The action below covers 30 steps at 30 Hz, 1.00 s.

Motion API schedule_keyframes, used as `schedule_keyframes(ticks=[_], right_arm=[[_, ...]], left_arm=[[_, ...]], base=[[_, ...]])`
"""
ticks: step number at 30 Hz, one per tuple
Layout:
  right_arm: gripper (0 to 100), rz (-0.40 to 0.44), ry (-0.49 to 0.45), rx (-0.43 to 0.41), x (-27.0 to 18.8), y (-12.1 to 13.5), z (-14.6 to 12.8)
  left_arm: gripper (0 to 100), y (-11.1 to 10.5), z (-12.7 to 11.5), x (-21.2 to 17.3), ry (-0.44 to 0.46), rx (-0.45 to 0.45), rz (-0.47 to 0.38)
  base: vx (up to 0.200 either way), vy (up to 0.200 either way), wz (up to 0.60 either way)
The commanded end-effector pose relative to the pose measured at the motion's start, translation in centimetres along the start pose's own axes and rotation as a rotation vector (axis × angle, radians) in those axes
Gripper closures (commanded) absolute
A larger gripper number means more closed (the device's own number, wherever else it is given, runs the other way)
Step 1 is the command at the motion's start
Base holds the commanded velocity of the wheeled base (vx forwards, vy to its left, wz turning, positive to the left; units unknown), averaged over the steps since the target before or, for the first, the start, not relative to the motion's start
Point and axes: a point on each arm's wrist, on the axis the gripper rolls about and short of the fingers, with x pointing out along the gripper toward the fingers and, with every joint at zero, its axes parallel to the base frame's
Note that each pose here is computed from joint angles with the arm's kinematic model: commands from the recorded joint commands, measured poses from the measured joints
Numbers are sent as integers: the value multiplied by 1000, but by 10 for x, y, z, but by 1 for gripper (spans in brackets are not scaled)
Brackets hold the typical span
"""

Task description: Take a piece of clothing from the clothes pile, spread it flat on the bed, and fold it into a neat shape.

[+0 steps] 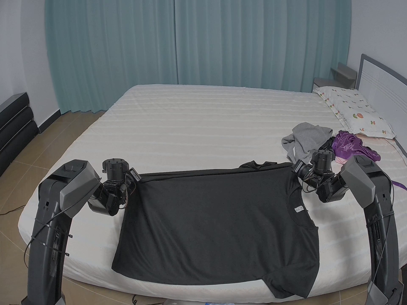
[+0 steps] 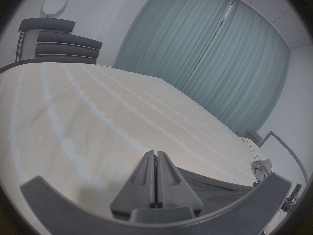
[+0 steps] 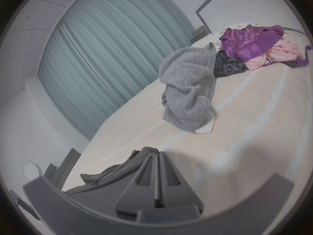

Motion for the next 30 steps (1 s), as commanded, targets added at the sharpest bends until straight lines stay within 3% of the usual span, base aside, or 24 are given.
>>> schedule_keyframes(ticks=[1, 2, 3, 16, 20, 26, 30], right_arm=[[100, -18, 33, -4, 4, -6, -18], [100, -20, 36, -4, 4, -6, -19], [0, -20, 37, -4, 4, -6, -20], [0, -9, 31, -5, -1, 4, -14], [0, -15, 41, 6, -17, 12, -4], [0, -24, 52, 46, -37, 13, -6], [0, -24, 59, 63, -46, 10, -11]], left_arm=[[100, 0, -3, 2, 3, -1, -3], [100, 0, -2, 2, 2, -2, -4], [0, 0, -3, 2, 3, -1, -3], [0, -2, 1, 3, -13, -8, -8], [0, -9, 24, -1, -47, -18, -19], [0, -10, 28, -7, 37, -7, 24], [0, -14, 34, -10, 30, -25, 21]], base=[[0, 0, 0], [0, 0, 0], [0, 0, 0], [0, 0, 0], [0, 0, 0], [0, 0, 0], [0, 0, 0]])
